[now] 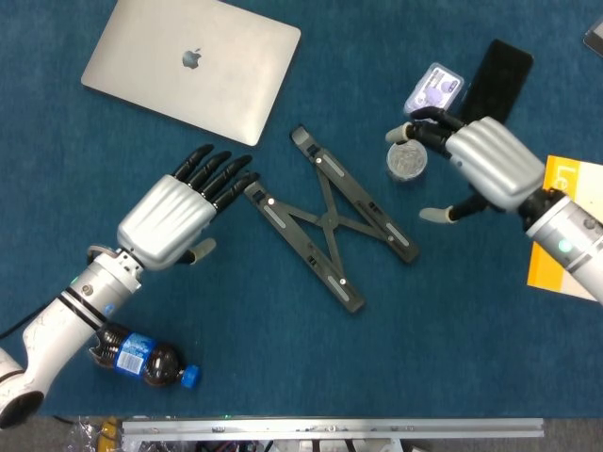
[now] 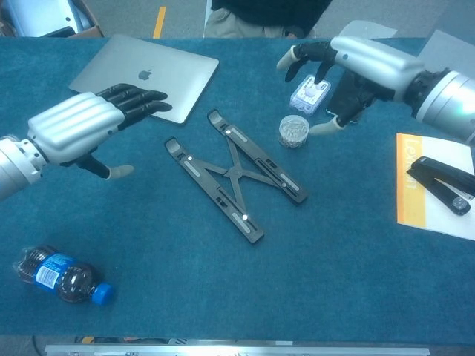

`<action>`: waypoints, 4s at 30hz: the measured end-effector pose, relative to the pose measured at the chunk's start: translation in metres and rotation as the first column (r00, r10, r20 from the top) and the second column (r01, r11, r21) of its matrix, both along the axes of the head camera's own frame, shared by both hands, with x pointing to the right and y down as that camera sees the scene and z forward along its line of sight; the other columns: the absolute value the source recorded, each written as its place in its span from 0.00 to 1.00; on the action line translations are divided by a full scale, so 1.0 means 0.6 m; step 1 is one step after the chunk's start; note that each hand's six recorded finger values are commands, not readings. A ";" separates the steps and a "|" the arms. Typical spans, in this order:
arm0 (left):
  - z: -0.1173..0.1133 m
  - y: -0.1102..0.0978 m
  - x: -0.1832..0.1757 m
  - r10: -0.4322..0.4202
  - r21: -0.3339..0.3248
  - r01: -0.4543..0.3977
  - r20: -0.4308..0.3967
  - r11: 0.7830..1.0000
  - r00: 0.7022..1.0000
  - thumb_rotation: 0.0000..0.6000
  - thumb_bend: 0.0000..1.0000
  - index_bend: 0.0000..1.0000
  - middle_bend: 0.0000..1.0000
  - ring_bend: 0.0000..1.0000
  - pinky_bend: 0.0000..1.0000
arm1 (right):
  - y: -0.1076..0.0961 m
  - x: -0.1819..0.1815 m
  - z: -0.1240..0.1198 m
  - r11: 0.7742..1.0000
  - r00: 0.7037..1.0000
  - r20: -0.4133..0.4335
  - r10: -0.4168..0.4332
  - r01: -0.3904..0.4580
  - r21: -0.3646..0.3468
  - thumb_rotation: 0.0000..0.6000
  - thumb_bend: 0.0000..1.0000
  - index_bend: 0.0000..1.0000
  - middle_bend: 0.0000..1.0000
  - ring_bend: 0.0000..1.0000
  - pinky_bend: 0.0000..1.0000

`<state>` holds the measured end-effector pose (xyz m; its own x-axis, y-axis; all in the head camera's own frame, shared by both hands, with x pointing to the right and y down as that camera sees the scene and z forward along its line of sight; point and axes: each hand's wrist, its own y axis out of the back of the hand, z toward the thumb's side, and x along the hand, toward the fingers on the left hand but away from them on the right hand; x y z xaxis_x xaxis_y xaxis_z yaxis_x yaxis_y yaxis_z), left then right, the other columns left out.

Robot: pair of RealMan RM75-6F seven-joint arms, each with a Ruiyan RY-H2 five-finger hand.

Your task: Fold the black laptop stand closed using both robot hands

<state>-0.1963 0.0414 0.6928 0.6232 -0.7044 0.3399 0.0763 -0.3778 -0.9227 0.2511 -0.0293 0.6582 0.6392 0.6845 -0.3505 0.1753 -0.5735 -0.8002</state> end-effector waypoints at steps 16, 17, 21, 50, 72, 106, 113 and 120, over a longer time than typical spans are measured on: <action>0.038 -0.016 0.024 0.081 -0.021 -0.079 0.080 0.997 0.994 1.00 0.26 0.00 0.00 0.00 0.00 | 0.046 0.020 0.042 0.885 0.946 -0.196 -0.259 0.313 0.345 1.00 0.00 0.00 0.13 0.01 0.17; 0.041 -0.019 0.024 0.074 -0.035 -0.072 0.081 0.997 0.994 1.00 0.26 0.00 0.00 0.00 0.00 | 0.047 0.022 0.044 0.875 0.941 -0.206 -0.270 0.329 0.356 1.00 0.00 0.00 0.11 0.01 0.17; 0.052 -0.029 0.024 0.045 -0.081 -0.037 0.095 0.996 0.994 1.00 0.26 0.00 0.00 0.00 0.01 | 0.054 0.027 0.057 0.844 0.920 -0.244 -0.306 0.381 0.379 1.00 0.00 0.00 0.07 0.00 0.15; 0.099 -0.045 0.065 -0.018 -0.213 0.046 0.133 0.976 0.991 1.00 0.26 0.00 0.00 0.00 0.00 | 0.073 0.001 0.165 0.691 0.816 -0.392 -0.425 0.572 0.442 1.00 0.00 0.00 0.00 0.00 0.06; 0.128 -0.046 0.087 -0.080 -0.284 0.106 0.102 0.953 0.992 1.00 0.26 0.00 0.00 0.00 0.00 | 0.082 -0.046 0.201 0.643 0.788 -0.424 -0.447 0.612 0.461 1.00 0.00 0.00 0.00 0.00 0.05; 0.135 -0.031 0.098 -0.081 -0.314 0.098 0.069 0.944 0.994 1.00 0.26 0.00 0.00 0.00 0.00 | 0.112 -0.117 0.207 0.628 0.799 -0.353 -0.488 0.601 0.494 1.00 0.00 0.00 0.00 0.00 0.05; 0.134 -0.026 0.104 -0.074 -0.317 0.089 0.059 0.944 0.995 1.00 0.26 0.00 0.00 0.00 0.00 | 0.116 -0.128 0.208 0.629 0.803 -0.343 -0.487 0.595 0.501 1.00 0.00 0.00 0.00 0.00 0.05; 0.132 -0.022 0.109 -0.070 -0.321 0.082 0.050 0.944 0.996 1.00 0.26 0.00 0.00 0.00 0.00 | 0.120 -0.138 0.209 0.631 0.808 -0.335 -0.485 0.588 0.506 1.00 0.00 0.00 0.00 0.00 0.05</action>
